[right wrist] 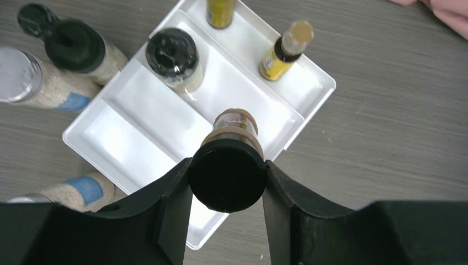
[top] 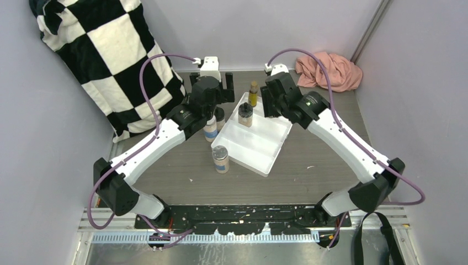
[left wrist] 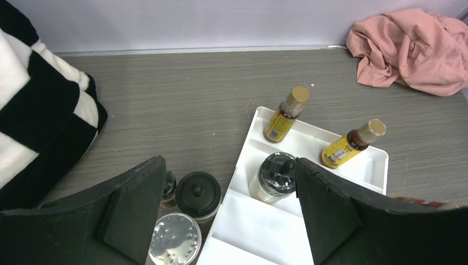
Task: Organize the condiment bottles
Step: Place the bottle in the storage box.
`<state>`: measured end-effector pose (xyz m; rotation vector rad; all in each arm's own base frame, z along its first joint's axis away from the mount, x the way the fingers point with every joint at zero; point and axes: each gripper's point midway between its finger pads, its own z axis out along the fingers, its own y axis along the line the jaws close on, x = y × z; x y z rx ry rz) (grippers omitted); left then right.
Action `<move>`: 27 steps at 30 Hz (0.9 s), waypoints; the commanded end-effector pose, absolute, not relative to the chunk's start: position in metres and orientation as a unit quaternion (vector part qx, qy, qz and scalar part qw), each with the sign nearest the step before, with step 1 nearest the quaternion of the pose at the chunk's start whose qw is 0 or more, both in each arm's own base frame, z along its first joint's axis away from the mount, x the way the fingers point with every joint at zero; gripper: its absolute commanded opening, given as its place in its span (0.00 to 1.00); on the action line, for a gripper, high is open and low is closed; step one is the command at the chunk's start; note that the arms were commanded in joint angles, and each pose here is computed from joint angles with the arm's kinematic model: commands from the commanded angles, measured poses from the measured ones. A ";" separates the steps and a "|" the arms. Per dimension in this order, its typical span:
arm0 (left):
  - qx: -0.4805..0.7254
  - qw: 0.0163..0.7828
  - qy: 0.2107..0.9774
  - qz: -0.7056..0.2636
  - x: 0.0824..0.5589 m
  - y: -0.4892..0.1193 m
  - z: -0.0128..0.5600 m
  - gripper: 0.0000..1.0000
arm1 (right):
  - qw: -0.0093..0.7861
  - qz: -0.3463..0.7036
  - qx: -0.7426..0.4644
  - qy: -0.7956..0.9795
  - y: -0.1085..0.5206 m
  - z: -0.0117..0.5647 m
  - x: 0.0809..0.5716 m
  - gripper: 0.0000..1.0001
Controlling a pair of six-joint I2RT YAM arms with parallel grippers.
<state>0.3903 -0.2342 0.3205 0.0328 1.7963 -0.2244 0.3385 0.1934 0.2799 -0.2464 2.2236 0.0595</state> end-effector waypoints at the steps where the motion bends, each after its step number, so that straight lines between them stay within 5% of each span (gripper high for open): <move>1: -0.018 0.636 0.764 -0.105 0.381 -0.221 0.348 0.87 | 0.464 0.028 -0.073 0.883 0.182 0.288 0.318 0.01; 27: -0.027 0.628 0.773 -0.088 0.382 -0.216 0.326 0.87 | 0.399 0.071 -0.095 0.909 0.209 0.173 0.272 0.01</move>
